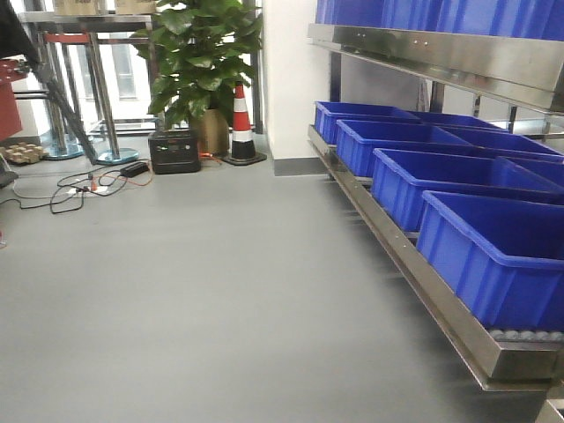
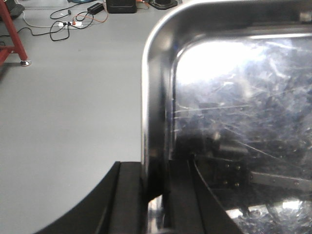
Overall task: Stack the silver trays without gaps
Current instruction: 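Drive the base away from the shelf holding the tray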
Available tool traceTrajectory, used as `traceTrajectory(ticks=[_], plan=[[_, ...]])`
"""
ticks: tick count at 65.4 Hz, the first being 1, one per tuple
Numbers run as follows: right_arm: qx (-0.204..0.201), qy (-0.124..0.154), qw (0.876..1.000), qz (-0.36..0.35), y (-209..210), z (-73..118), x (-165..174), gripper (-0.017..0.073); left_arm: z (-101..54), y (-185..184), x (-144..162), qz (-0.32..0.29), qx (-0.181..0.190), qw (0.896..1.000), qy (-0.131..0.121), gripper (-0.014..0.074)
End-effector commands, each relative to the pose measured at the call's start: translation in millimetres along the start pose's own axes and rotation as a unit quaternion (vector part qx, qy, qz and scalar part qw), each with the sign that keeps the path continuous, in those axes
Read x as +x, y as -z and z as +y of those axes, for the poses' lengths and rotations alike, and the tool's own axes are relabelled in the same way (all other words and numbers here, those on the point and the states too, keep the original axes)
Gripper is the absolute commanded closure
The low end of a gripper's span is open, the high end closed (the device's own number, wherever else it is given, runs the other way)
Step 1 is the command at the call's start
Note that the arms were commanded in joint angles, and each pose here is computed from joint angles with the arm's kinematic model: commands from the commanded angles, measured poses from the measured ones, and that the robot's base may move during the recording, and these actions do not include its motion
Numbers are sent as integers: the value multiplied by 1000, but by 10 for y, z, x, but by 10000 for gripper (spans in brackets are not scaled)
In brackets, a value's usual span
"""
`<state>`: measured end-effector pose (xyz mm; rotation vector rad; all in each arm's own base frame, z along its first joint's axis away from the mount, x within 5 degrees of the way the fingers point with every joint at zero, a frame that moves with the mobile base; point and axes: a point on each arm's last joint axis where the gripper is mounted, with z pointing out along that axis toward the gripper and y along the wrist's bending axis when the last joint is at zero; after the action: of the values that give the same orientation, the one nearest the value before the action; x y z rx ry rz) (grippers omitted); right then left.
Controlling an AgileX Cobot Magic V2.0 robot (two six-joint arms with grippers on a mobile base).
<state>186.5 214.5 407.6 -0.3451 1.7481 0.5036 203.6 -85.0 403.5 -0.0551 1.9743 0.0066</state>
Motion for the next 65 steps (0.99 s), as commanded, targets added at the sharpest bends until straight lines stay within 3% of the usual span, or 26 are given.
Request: traceTrajectory(ticks=[1, 18, 35, 65], plan=[[-160, 9, 987, -26, 37, 354, -28, 634, -257, 36, -81, -47, 114, 992, 6, 610], [-126, 9, 992, -20, 18, 294, -17, 634, -257, 36, -81, -47, 114, 992, 6, 610], [-59, 10, 998, -7, -5, 173, 5, 634, -257, 36, -81, -47, 114, 992, 6, 610], [22, 15, 1000, 6, -10, 27, 28, 634, -257, 36, -81, -47, 114, 992, 6, 610]])
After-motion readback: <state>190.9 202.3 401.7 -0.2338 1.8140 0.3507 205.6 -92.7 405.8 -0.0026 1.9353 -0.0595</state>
